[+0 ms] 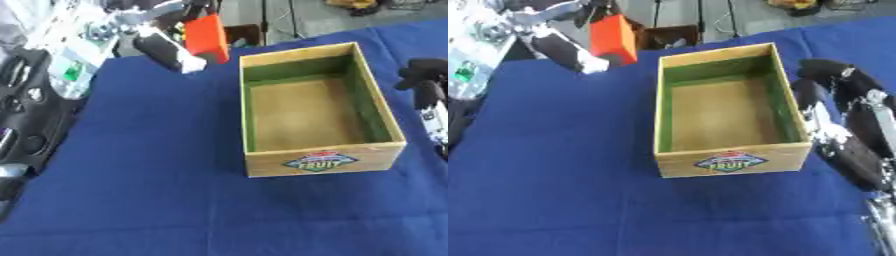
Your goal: Pick up objects on the table and place them in the box.
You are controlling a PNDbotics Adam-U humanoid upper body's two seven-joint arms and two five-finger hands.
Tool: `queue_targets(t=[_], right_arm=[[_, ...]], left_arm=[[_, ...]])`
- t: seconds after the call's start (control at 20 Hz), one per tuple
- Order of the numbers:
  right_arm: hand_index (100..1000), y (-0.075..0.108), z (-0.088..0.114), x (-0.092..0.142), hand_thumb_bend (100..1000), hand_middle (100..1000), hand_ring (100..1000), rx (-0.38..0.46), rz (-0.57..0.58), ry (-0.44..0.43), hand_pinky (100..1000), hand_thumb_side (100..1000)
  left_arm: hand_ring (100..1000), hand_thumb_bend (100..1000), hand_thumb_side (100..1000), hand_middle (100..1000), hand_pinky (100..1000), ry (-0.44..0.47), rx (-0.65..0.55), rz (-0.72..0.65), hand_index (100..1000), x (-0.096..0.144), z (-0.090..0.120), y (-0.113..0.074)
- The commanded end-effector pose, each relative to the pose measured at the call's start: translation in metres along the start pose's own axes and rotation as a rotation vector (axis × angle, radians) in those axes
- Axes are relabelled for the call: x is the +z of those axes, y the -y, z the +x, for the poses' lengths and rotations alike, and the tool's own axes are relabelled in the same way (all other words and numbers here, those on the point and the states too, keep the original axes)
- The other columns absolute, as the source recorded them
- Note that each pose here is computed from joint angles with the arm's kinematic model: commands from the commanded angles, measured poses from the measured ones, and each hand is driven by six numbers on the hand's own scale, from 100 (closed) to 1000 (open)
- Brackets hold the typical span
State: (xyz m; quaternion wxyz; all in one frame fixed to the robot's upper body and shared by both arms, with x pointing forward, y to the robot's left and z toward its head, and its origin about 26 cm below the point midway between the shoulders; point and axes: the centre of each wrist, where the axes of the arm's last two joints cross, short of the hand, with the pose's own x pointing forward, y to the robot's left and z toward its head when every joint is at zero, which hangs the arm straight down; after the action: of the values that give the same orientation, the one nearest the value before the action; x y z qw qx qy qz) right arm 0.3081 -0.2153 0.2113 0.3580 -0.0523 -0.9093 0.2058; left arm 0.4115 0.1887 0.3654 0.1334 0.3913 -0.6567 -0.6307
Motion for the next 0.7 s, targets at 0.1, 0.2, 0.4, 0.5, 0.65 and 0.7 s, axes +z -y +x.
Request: queue_targets(t=[0.1, 0.2, 0.4, 0.5, 0.65, 0.7], right_arm=[[806, 0.002, 0.007, -0.004, 100, 593, 850, -0.002, -0.004, 0.036, 987, 553], [806, 0.002, 0.008, -0.004, 100, 592, 850, -0.003, -0.006, 0.037, 987, 550], [806, 0.002, 0.008, -0.005, 100, 593, 851, -0.006, -0.012, 0.042, 988, 546], [806, 0.002, 0.009, -0.007, 100, 593, 851, -0.009, -0.019, 0.05, 988, 544], [806, 0.001, 0.011, -0.009, 100, 595, 851, -0.017, -0.03, 0.066, 987, 538], [806, 0.001, 0.012, -0.011, 100, 595, 851, -0.021, -0.037, 0.074, 987, 537]], left_arm=[[331, 100, 370, 287, 196, 0.014, -0.018, 0.04, 470, -0.016, 0.008, -0.012], [328, 100, 369, 283, 192, 0.015, -0.02, 0.058, 468, -0.023, 0.012, -0.013], [329, 100, 357, 283, 192, 0.003, -0.03, 0.087, 467, -0.035, 0.019, -0.01], [330, 100, 350, 283, 193, 0.0, -0.028, 0.11, 467, -0.043, 0.026, -0.008], [330, 100, 347, 283, 191, 0.006, -0.033, 0.133, 465, -0.055, 0.04, -0.003], [330, 100, 347, 283, 191, 0.011, -0.037, 0.137, 465, -0.059, 0.046, -0.001]])
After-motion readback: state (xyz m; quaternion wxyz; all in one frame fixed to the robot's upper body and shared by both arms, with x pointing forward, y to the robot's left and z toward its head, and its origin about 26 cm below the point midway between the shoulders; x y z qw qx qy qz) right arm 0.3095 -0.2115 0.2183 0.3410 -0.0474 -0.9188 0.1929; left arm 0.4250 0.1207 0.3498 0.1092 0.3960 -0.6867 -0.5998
